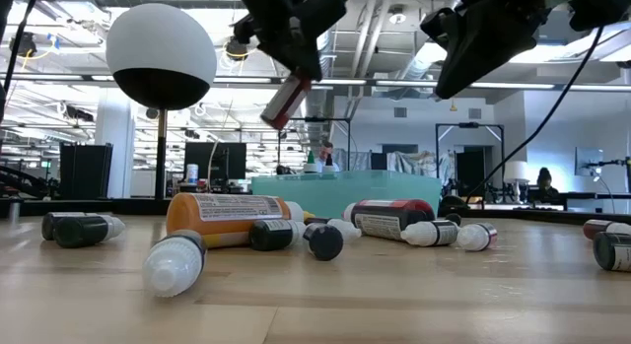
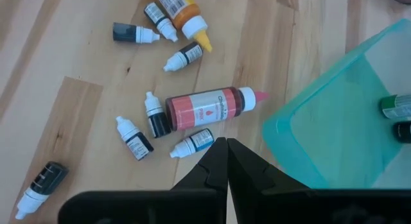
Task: Pick & Place food coloring
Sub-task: Put the large red food coloring bottle into the green bin
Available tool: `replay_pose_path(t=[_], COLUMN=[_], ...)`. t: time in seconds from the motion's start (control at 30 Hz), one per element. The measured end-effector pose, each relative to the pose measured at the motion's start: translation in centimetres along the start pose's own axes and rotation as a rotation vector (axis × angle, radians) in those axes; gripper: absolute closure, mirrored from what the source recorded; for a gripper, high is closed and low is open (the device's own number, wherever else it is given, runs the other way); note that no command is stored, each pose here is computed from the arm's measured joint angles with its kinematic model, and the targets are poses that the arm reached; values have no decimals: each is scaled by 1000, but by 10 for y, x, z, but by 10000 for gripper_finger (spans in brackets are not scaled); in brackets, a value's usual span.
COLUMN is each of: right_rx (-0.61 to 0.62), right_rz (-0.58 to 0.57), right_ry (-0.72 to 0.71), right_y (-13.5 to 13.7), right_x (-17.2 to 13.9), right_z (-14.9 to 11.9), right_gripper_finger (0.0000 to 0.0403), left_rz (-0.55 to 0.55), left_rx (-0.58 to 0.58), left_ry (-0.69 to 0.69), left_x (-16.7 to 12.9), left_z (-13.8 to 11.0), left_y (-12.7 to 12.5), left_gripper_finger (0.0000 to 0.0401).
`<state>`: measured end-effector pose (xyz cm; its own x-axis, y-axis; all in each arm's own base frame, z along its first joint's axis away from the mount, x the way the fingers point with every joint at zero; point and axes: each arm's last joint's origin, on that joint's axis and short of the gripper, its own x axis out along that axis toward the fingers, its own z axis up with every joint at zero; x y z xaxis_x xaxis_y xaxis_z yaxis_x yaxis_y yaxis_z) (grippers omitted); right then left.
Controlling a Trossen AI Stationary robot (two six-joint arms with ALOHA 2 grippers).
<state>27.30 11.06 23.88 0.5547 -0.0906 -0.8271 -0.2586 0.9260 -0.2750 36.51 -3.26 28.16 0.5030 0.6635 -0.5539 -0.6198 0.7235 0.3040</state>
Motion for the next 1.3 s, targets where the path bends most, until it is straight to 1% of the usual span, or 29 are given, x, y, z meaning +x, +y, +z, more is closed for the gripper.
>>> replay_pose_path(t=[0.1,0.2,0.3,0.5,0.63,0.87,0.93,1.0,1.3], right_rx=[4,-4,-10,-39,-40,-10,-4,-5,-11], right_rz=[6,13,25,48,58,57,55,55,51], right_ry=[0,-5,-11,-12,-2,41,48,52,48], right_y=[3,8,14,27,34,35,35,35,34], right_x=[-1,-2,-4,-9,-11,-12,-12,-12,-12], right_z=[0,0,0,-1,-3,-8,-9,-9,-8], right_gripper_finger=[403,403,403,403,403,403,403,403,403], left_rz=[16,38,43,90,118,156,170,187,302], left_rx=[-16,-20,-27,-7,6,11,31,27,39], left_ry=[-39,-70,-78,-86,-82,-96,-82,-78,-48], left_x=[0,0,0,4,6,4,1,-1,-21], left_z=[4,7,8,1,-3,-2,-3,-4,-21], left_y=[-1,-1,0,0,0,4,8,11,20], left_gripper_finger=[287,278,275,284,279,282,284,284,282])
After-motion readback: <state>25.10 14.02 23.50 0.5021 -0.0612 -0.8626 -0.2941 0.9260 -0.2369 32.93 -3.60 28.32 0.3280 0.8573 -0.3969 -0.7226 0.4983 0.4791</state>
